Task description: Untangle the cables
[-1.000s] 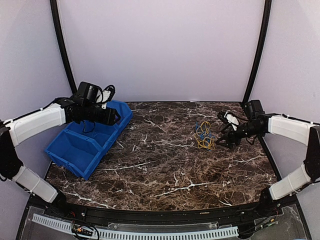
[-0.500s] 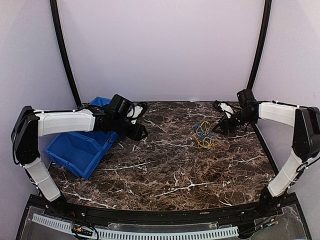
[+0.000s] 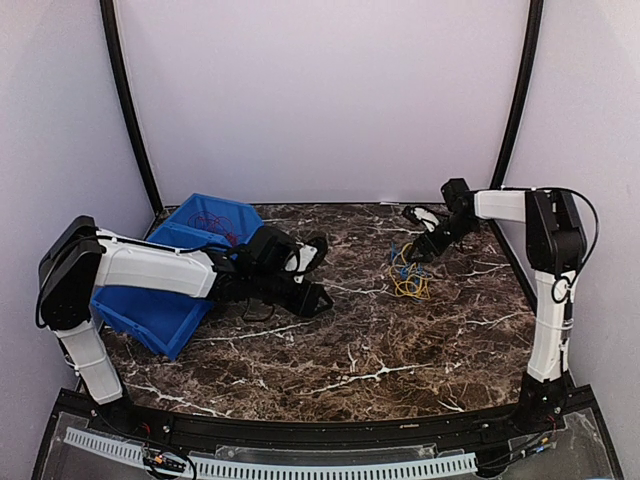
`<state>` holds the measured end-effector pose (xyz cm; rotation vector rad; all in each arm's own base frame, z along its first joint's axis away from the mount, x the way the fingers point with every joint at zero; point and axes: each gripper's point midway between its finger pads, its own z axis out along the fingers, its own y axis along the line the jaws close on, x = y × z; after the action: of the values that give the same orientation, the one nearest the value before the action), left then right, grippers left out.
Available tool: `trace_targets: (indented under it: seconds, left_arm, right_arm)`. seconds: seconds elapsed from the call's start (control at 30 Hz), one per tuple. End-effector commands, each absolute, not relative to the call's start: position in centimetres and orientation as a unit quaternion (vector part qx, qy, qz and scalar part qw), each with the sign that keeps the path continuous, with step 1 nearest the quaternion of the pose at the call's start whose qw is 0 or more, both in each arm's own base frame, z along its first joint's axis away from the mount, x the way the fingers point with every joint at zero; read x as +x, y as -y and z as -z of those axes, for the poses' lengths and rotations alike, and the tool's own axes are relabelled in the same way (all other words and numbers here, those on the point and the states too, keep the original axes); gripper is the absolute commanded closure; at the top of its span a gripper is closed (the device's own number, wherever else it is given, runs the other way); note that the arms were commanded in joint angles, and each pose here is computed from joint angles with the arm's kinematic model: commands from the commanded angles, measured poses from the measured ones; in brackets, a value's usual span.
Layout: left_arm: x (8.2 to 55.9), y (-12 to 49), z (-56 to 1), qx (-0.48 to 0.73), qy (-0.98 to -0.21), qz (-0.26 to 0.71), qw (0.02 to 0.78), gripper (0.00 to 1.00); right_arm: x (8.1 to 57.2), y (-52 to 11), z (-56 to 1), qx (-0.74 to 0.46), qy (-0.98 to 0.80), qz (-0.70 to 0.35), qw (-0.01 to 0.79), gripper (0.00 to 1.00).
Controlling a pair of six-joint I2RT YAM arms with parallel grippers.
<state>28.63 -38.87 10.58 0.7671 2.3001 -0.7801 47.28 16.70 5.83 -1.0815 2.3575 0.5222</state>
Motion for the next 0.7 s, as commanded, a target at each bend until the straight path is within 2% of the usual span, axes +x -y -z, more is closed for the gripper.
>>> trace_targets:
  seconds: [0.0,0.1,0.2,0.37,0.67]
  left_arm:
    - [29.2,38.5,-12.5,0.255,-0.855,0.314,0.323,0.5]
    - [29.3,38.4,-12.7,0.249,-0.853,0.316,0.333,0.5]
    - [29.7,38.3,-12.8,0.239,-0.852,0.316,0.343,0.5]
    - [31.5,38.9,-12.3,0.198,-0.857,0.318,0.354,0.48]
    - [31.3,45.7,-12.0,0.209,-0.816,0.452,0.293,0.48]
  right_arm:
    - [40.4,-21.9,-5.2,-0.474,-0.817,-0.281,0.167,0.29]
    - [35.3,-24.0,-5.5,-0.524,-0.782,-0.313,0.125,0.33]
    - [33.0,-24.1,-6.0,-0.544,-0.774,-0.295,0.134,0.33]
    - [31.5,-22.7,-7.7,-0.546,-0.776,-0.273,0.158,0.3]
    - [30.2,-22.7,-10.6,-0.534,-0.775,-0.277,0.193,0.25]
